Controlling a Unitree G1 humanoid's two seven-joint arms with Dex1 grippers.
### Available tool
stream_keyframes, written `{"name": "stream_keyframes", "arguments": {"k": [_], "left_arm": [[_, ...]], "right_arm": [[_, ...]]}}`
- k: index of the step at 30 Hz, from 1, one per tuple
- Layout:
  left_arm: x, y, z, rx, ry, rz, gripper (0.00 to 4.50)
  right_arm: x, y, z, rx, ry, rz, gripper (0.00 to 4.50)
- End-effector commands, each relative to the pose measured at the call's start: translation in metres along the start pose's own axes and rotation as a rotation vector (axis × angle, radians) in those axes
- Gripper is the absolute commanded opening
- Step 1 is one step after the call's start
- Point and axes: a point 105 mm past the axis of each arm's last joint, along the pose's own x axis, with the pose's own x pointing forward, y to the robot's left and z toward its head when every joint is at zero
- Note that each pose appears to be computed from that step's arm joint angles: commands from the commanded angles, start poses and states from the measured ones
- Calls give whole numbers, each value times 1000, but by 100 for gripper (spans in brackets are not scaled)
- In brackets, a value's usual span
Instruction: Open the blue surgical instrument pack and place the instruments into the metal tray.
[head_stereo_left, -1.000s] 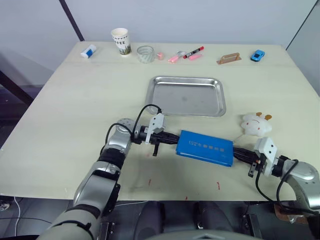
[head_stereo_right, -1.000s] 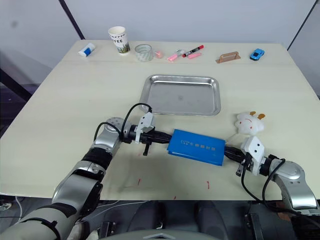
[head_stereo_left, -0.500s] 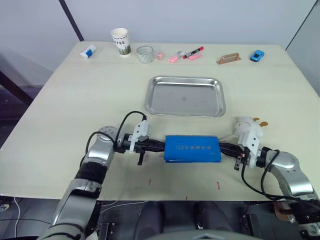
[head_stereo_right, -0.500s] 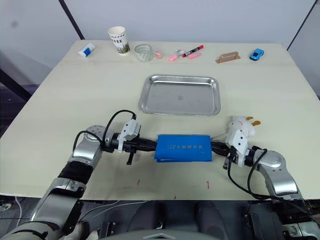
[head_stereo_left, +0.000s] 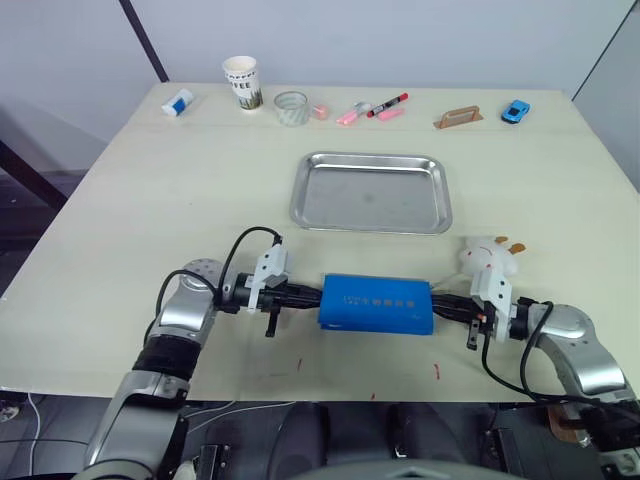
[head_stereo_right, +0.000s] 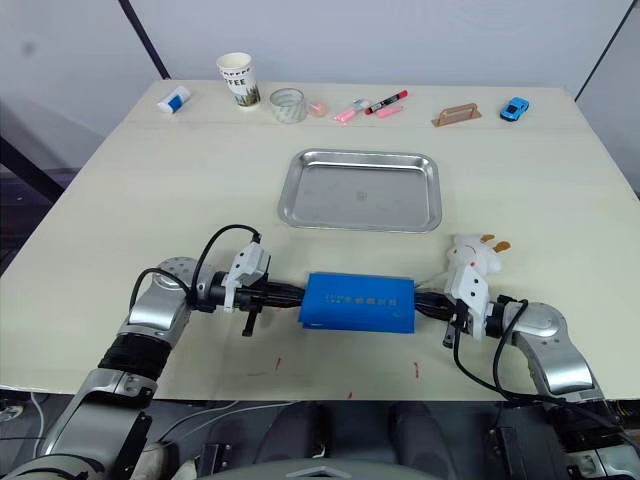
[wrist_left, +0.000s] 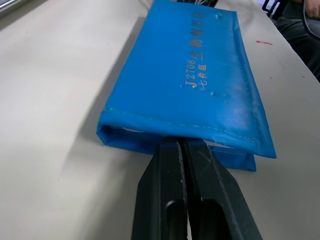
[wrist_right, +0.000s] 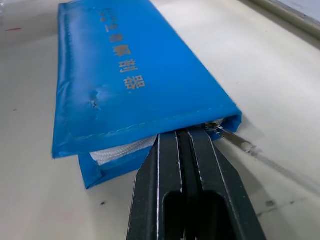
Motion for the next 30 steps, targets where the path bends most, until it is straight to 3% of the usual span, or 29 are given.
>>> {"name": "stream_keyframes", "arguments": {"k": [1,5,6,8,10,14,17,20,28,30], "left_arm": [[-6,-1,4,22,1,-1,9],[-15,1,5,46,-12,36,9],[-19,1,6,44,-23,53,0],[-28,-3,8,46,-43,57,0],[-38,-9,11,67,-60,44,0],[-51,-11,15,96,-52,61,0],[-61,-19,30,99,-68,9,0],[-62,-26,36,132,-52,-27,88],[-63,-41,48,245,1,-114,442],[-62,-41,51,273,4,-124,442]], "right_arm": [[-13,-7,7,-45,-5,-52,0],[-27,-2,7,-13,-14,-54,0],[-31,-1,7,-18,-13,-63,67],[-38,0,7,-43,-12,-77,132],[-44,3,7,-65,-10,-62,254],[-50,9,13,-138,-45,-42,431],[-49,12,19,-280,-49,-3,441],[-44,12,22,-359,-58,9,450],[-30,8,26,-565,-49,40,450],[-27,8,24,-605,-38,62,450]]}}
